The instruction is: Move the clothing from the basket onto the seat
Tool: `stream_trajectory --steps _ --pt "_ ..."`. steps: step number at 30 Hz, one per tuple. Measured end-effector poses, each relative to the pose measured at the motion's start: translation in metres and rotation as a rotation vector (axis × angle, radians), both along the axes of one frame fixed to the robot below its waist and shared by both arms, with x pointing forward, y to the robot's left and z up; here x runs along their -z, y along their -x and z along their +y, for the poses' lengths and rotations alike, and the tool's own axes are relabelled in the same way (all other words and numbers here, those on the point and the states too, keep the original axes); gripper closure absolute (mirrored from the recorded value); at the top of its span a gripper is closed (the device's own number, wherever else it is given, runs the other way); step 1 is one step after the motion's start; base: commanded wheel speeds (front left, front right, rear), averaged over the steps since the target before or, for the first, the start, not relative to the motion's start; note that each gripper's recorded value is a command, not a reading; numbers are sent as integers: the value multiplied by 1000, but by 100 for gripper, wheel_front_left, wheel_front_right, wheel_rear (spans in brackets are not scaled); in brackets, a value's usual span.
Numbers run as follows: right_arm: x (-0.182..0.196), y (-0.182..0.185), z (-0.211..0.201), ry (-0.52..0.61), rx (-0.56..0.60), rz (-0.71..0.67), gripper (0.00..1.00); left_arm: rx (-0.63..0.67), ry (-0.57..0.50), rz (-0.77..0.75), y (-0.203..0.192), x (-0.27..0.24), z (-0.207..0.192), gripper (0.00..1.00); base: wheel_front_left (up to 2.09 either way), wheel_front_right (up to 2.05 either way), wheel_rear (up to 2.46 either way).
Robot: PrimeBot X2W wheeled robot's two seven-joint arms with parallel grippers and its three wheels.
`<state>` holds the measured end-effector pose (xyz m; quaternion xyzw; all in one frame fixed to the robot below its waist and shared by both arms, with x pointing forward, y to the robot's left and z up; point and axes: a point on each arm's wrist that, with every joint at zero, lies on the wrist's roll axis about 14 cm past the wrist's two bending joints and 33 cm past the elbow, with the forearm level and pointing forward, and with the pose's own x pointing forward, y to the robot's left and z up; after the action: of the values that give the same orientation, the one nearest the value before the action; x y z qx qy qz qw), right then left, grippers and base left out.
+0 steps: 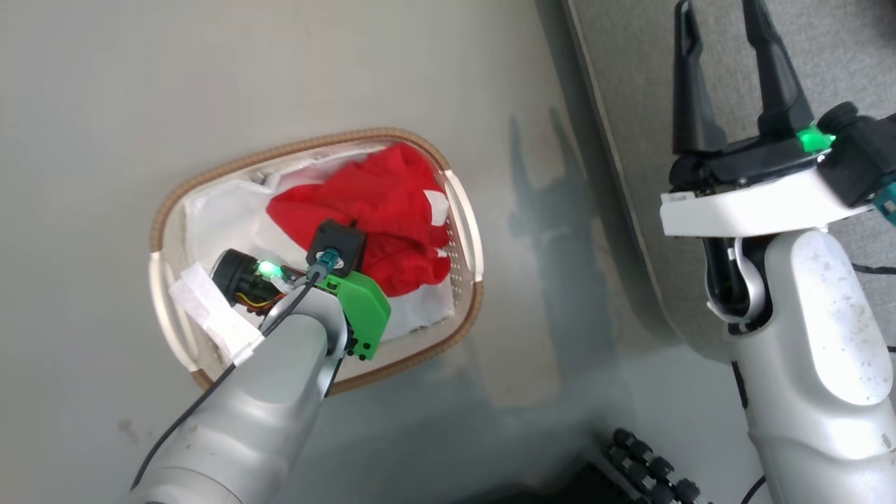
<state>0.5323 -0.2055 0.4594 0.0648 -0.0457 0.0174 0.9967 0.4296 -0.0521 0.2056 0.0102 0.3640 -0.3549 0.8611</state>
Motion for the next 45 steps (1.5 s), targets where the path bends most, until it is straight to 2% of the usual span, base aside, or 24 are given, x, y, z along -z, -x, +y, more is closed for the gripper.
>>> stream_trajectory --steps 17,31,45 --pt "-19 45 37 -23 -79 26 0 -173 107 -233 -10 -113 29 100 0 0 0" --pt "-36 86 64 -50 -141 26 0 -294 215 -497 -14 -220 62 100 0 0 0" --pt "-51 124 76 -75 -168 3 0 -375 398 -785 -3 -342 83 100 0 0 0"
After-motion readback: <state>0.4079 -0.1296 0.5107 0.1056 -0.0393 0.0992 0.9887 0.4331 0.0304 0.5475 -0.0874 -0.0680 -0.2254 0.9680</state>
